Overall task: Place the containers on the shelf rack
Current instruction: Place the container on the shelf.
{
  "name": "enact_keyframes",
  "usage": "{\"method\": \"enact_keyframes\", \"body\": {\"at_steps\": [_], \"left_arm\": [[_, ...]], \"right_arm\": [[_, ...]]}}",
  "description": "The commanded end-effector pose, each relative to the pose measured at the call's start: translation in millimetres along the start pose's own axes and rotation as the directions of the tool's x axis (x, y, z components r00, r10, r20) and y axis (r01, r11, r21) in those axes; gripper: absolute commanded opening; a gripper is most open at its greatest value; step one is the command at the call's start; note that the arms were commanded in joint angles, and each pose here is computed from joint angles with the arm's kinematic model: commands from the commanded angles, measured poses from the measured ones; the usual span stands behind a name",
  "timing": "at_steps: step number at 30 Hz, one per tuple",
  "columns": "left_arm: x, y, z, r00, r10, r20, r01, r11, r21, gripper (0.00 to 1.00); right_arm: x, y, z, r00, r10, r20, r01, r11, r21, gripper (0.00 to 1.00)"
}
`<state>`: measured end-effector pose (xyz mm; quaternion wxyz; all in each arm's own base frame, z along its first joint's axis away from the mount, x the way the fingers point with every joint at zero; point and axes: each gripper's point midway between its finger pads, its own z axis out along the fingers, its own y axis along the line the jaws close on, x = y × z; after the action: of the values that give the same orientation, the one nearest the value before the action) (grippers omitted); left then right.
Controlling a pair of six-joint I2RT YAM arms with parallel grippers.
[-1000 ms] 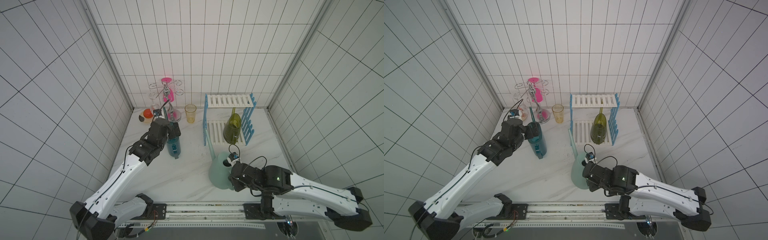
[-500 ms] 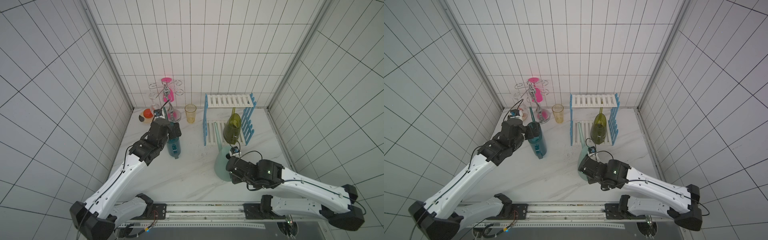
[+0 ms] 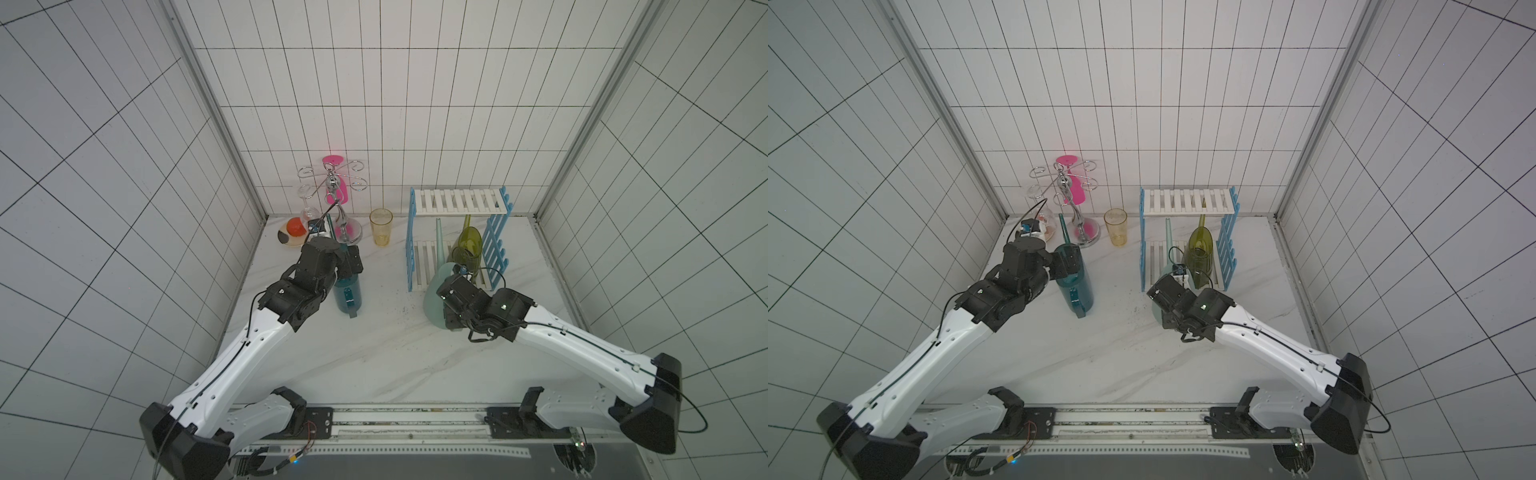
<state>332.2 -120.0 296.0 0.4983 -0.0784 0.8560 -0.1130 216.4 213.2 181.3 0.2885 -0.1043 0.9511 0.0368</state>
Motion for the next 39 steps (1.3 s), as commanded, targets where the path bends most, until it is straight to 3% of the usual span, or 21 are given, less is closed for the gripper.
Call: {"method": "enact_keyframes", "body": {"at_steps": [1,14,39], "left_arm": [[1,0,2,1.000,0.009,-0.001,-0.009,1.000,0.007,0.99],[-2,2,2,1.000,0.029,0.007,-0.029,1.000,0.000,0.99],[0,1,6,0.999,0.032,-0.006,-0.032,0.999,-0.005,0.99]], "right_arm": [[-34,12,-5,0.996,0.023,0.086,-0.019,0.998,-0.055,0.00],[-62,5,29,0.998,0.038,0.056,-0.036,0.999,-0.037,0.00],[-123,8,69,0.994,0.011,0.113,-0.009,1.000,-0.021,0.00]]}}
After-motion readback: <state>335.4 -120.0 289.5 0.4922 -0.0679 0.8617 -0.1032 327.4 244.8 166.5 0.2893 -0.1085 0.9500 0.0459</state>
